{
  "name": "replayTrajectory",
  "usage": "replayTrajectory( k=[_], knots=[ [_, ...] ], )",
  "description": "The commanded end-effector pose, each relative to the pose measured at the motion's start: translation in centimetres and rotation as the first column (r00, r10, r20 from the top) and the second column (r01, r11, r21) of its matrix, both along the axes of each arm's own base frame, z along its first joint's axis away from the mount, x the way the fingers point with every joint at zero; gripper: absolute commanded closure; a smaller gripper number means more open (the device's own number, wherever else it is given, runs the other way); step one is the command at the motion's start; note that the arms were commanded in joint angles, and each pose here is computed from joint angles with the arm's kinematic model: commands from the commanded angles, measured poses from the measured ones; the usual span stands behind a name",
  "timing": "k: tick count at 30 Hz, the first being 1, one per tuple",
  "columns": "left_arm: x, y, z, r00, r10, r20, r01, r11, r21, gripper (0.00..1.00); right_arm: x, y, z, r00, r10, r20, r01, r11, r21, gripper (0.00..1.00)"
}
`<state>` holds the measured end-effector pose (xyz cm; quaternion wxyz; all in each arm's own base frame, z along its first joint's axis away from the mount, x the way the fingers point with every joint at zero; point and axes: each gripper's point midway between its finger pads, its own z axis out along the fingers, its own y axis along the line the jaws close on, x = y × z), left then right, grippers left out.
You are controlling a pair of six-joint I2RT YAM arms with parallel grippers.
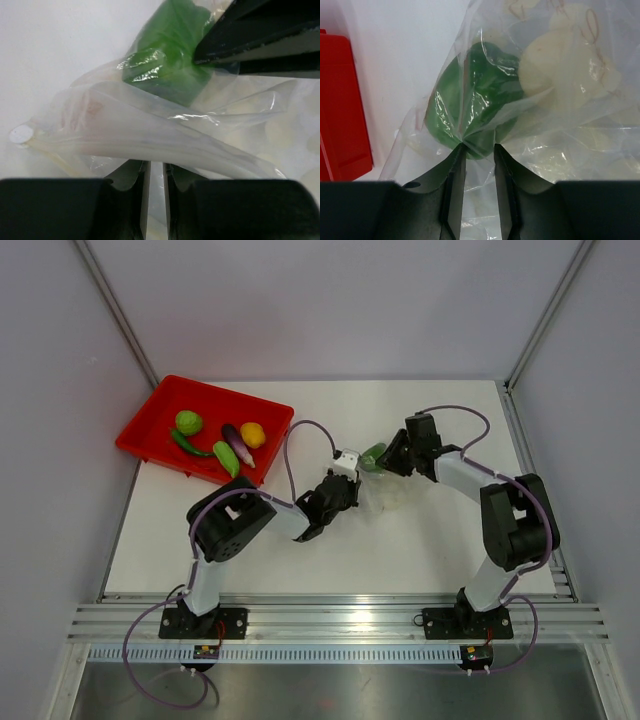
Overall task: Open the zip-top bag and remove the fake food
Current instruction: Adjust the zipper food storage bag at the center of the board.
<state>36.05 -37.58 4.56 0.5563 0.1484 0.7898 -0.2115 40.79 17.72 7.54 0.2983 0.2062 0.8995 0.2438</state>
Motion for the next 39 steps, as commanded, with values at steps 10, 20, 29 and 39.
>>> replayTrajectory(
  k=[10, 20, 29, 39],
  knots=[
    [1.1, 0.2, 6.0, 0.989, 0.056, 0.139, -0.04, 0.992, -0.118, 0.84, -1.6, -2.9, 2.2, 0.997, -0.058, 0.045, 0.064, 0.987, -0.144, 0.36],
    [0.7, -0.5, 5.7, 0.991, 0.023, 0.134, -0.007, 0.993, -0.12, 0.83, 0.3, -6.5, 6.2, 0.963, -0.187, 0.192, 0.233, 0.939, -0.253, 0.36],
    [-0.1, -1.7, 3.8, 0.993, 0.006, 0.119, 0.002, 0.998, -0.067, 0.82, 3.9, -5.9, 4.8, 0.975, -0.162, 0.149, 0.199, 0.94, -0.277, 0.38],
    [-0.5, -2.1, 1.5, 0.997, 0.05, 0.061, -0.046, 0.997, -0.06, 0.83, 8.0, -3.7, 3.5, 0.981, -0.073, 0.177, 0.119, 0.958, -0.261, 0.4]
  ],
)
